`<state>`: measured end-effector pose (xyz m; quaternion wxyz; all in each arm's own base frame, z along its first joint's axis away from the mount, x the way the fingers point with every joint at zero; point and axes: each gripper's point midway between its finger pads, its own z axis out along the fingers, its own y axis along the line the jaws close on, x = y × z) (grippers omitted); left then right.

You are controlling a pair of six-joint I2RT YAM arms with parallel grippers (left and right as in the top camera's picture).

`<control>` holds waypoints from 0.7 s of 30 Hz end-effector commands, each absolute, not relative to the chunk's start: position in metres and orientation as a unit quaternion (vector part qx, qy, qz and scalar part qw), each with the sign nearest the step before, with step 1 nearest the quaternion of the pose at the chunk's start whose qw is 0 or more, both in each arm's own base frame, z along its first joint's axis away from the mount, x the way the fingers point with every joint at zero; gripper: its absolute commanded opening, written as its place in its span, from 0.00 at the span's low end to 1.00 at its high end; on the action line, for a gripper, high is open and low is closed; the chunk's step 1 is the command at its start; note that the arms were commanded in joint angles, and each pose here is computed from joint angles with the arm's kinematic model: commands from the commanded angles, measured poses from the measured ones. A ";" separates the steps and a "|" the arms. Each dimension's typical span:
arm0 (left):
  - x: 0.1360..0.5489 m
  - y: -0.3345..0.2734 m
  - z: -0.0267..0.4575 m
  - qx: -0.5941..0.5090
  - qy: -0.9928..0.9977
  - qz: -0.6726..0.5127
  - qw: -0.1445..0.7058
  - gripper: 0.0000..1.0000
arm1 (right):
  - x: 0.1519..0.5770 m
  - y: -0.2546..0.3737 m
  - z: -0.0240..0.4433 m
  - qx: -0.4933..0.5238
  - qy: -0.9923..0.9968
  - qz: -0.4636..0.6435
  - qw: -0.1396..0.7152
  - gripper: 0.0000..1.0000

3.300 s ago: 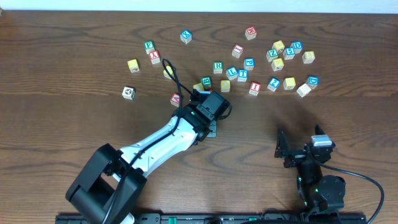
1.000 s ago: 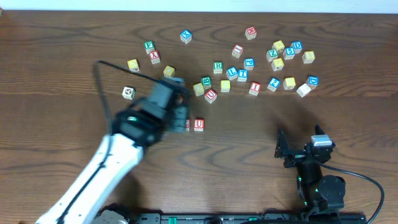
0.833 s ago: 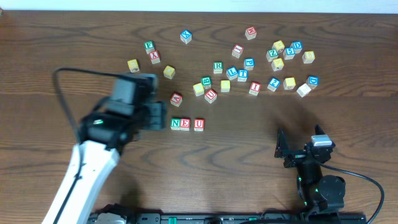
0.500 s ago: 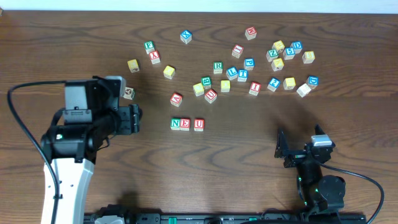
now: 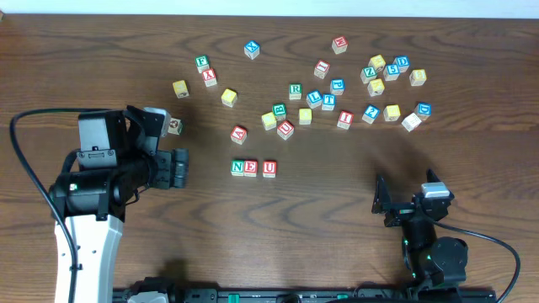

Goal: Spell out NEURIPS

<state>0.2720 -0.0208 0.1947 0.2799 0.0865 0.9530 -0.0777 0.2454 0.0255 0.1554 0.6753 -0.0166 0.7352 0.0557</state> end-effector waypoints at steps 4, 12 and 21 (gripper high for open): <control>0.276 -0.021 0.209 0.099 0.946 -0.076 0.300 0.98 | 0.245 0.027 0.155 -0.017 0.736 0.061 0.675 0.99; 0.276 -0.021 0.209 0.099 0.946 -0.076 0.300 0.98 | 0.245 0.027 0.160 -0.017 0.729 0.061 0.682 0.99; 0.276 -0.021 0.209 0.099 0.946 -0.076 0.300 0.98 | 0.245 0.031 0.179 -0.018 0.702 0.076 0.708 0.99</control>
